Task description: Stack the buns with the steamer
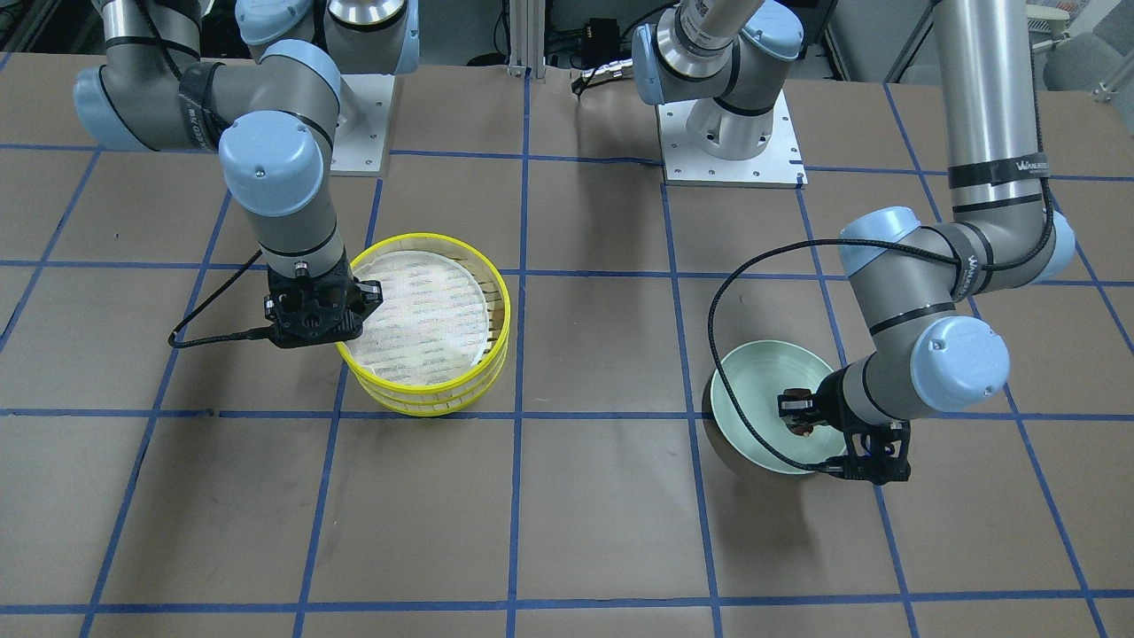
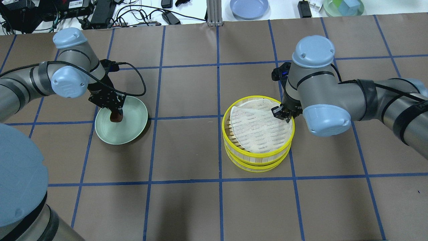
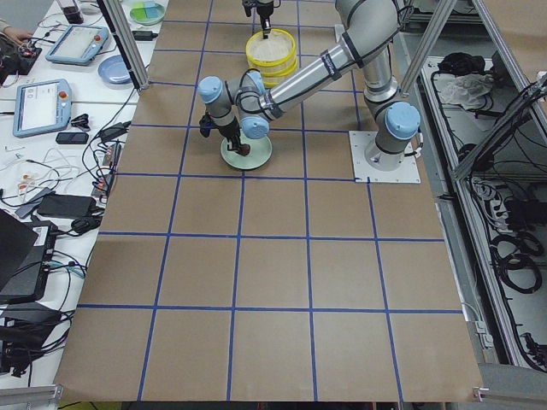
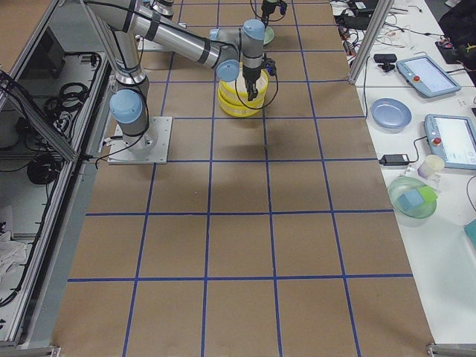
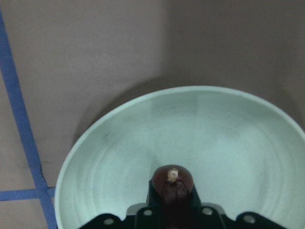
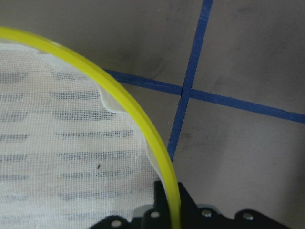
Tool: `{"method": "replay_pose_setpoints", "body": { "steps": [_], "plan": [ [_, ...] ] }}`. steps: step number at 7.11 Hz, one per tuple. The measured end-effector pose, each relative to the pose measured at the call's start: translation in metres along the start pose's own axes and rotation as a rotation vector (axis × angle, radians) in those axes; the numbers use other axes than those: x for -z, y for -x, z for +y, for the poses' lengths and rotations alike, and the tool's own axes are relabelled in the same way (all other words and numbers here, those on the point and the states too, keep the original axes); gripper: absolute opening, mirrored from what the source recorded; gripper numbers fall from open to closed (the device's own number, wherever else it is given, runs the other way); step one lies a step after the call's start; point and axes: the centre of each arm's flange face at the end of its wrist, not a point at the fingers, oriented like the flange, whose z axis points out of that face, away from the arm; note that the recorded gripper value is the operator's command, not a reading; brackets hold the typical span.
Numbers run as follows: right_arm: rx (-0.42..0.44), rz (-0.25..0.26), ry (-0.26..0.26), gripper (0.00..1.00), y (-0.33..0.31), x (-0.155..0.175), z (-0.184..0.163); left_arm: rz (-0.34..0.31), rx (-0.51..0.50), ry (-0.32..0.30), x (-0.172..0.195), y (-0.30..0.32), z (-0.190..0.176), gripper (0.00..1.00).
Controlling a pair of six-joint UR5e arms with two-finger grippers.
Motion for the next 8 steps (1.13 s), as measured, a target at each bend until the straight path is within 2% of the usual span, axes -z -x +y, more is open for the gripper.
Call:
{"method": "replay_pose_setpoints", "body": {
  "steps": [2,3,5,8],
  "plan": [
    [0.006,0.006,-0.014,0.0,-0.001,0.004,-0.002,0.016,0.086,-0.069,0.049,-0.01,0.0,0.0],
    [0.036,0.004,-0.047,0.0,-0.001,0.011,-0.005,0.046,0.133,-0.103,0.079,-0.018,0.003,0.0],
    [0.173,-0.006,-0.11,0.0,-0.001,0.02,-0.01,0.07,0.181,-0.154,0.126,-0.028,0.018,0.0],
    [0.257,-0.014,-0.101,0.0,-0.001,0.015,-0.01,0.095,0.172,-0.177,0.154,-0.071,0.039,0.0]
  ]
}}
